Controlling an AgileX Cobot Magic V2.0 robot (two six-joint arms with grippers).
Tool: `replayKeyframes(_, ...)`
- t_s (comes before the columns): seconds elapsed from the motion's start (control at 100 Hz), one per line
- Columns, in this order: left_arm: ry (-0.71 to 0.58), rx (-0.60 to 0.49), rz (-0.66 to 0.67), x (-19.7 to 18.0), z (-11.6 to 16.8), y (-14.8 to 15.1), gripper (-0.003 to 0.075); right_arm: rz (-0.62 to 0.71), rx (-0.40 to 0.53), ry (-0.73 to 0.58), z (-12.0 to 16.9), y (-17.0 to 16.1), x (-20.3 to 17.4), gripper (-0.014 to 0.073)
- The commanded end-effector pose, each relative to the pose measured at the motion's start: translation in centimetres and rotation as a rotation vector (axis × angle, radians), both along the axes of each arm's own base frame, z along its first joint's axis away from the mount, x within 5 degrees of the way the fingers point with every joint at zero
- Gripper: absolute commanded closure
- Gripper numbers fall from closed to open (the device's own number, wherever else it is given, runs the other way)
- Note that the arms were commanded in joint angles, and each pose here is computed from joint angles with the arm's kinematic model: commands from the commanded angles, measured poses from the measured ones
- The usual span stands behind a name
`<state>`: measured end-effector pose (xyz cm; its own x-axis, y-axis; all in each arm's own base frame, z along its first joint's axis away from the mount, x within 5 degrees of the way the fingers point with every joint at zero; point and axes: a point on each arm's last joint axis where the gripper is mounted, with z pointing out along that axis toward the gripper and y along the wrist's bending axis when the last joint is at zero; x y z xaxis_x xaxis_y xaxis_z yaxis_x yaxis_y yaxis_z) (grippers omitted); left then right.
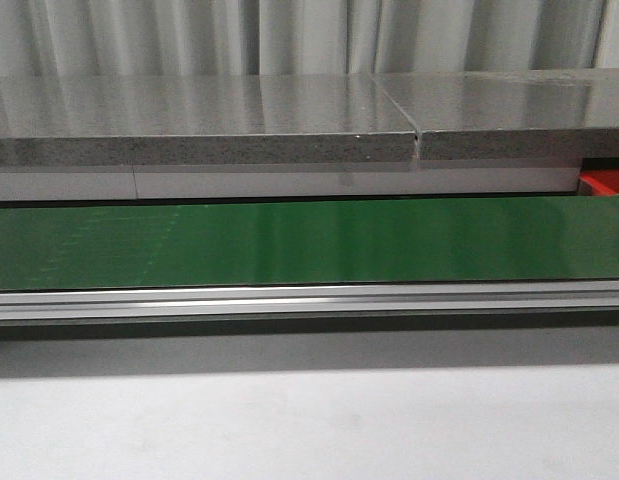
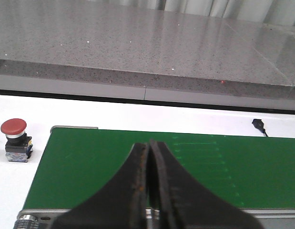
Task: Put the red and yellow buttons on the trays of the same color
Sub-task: 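Lift the right gripper away from the trays, then move the left gripper over the last red and yellow buttons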
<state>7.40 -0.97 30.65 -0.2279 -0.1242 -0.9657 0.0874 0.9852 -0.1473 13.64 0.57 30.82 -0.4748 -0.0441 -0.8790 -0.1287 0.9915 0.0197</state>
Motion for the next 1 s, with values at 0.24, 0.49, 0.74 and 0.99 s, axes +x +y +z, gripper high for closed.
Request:
replayKeyframes(0.24,-0.086,-0.019,-0.002,0.1,1.5,0.0,0.0454,-0.016,-0.007,-0.082,1.4,-0.1,0.2,0.0662)
replayKeyframes(0.49,-0.046,-0.017,-0.004,0.3,0.6,-0.1,0.0048,-0.016,-0.007,-0.082,1.4,-0.1,0.2,0.0662)
replayKeyframes(0.74,0.009,-0.093,0.068,1.9,1.7,0.3,0.0071,-0.016,-0.007,-0.082,1.4,-0.1,0.2,0.0662)
replayKeyframes(0.99,0.164,-0.139,0.302,8.1,4.1,3.1,0.0071,-0.016,-0.007,-0.082,1.4,-0.1,0.2,0.0662)
